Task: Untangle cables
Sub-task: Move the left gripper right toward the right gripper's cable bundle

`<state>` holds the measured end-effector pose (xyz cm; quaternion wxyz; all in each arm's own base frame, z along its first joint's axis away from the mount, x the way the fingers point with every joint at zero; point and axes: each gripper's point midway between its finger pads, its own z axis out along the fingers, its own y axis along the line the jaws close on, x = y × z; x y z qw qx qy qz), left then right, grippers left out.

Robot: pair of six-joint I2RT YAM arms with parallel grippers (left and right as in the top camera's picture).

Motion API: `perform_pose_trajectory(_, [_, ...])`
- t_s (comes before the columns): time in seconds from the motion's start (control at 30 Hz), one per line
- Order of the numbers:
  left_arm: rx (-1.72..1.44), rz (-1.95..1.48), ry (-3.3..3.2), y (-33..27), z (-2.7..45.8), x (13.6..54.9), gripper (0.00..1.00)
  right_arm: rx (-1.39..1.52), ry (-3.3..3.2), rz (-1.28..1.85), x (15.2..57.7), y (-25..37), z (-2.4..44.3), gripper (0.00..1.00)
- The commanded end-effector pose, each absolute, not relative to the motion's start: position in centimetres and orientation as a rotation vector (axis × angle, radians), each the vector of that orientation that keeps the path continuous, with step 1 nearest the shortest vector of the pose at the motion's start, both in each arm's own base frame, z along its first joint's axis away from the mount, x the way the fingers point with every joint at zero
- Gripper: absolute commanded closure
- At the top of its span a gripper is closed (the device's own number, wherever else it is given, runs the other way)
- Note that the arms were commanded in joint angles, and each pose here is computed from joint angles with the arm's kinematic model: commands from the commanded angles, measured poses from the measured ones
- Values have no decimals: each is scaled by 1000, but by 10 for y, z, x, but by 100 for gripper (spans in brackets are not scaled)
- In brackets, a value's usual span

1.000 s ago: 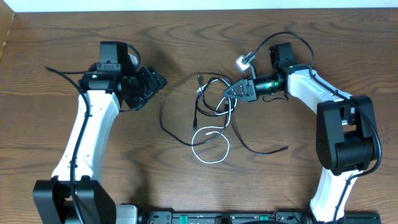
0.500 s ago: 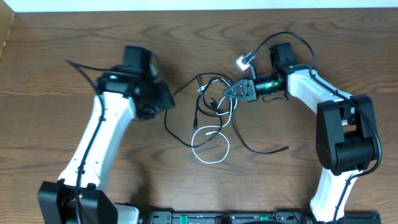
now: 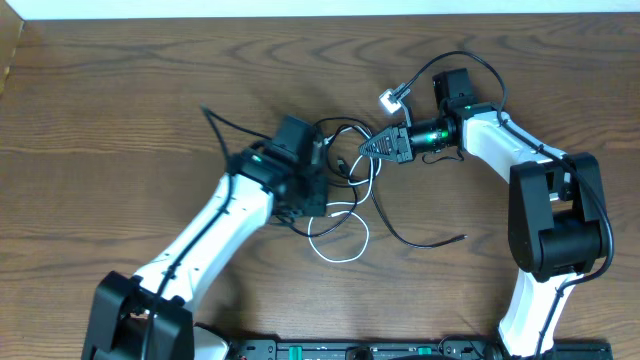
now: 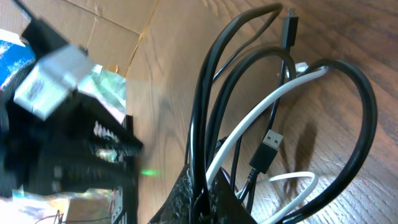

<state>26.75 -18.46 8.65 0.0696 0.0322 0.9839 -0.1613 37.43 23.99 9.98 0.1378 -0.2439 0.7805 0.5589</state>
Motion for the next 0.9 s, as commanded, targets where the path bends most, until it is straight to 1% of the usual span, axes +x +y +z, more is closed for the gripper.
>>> perform_pose_trajectory(0.0, [225, -498, 2917, -204, 81, 265, 62, -702, 2239, 1640, 374, 240, 107, 99])
perform_pose_trajectory(0.07, [269, -488, 2878, -214, 79, 269, 67, -701, 2239, 1640, 374, 239, 107, 99])
perform_pose_trajectory(0.1, [286, -476, 2863, -218, 78, 271, 67, -701, 2239, 1640, 374, 239, 107, 99])
perform_pose_trajectory(0.33, [404, -436, 2790, -250, 64, 275, 67, -693, 2245, 1643, 374, 239, 107, 99])
perform_pose_trajectory(0.47, [426, -447, 2780, -265, 48, 279, 67, -693, 2245, 1643, 374, 239, 107, 99])
perform_pose_trajectory(0.63, [157, -324, 2796, -249, 30, 298, 70, -693, 2245, 1643, 374, 239, 107, 99])
perform_pose_trajectory(0.87, [93, -334, 2810, -238, 30, 304, 70, -694, 2245, 1644, 373, 240, 107, 99])
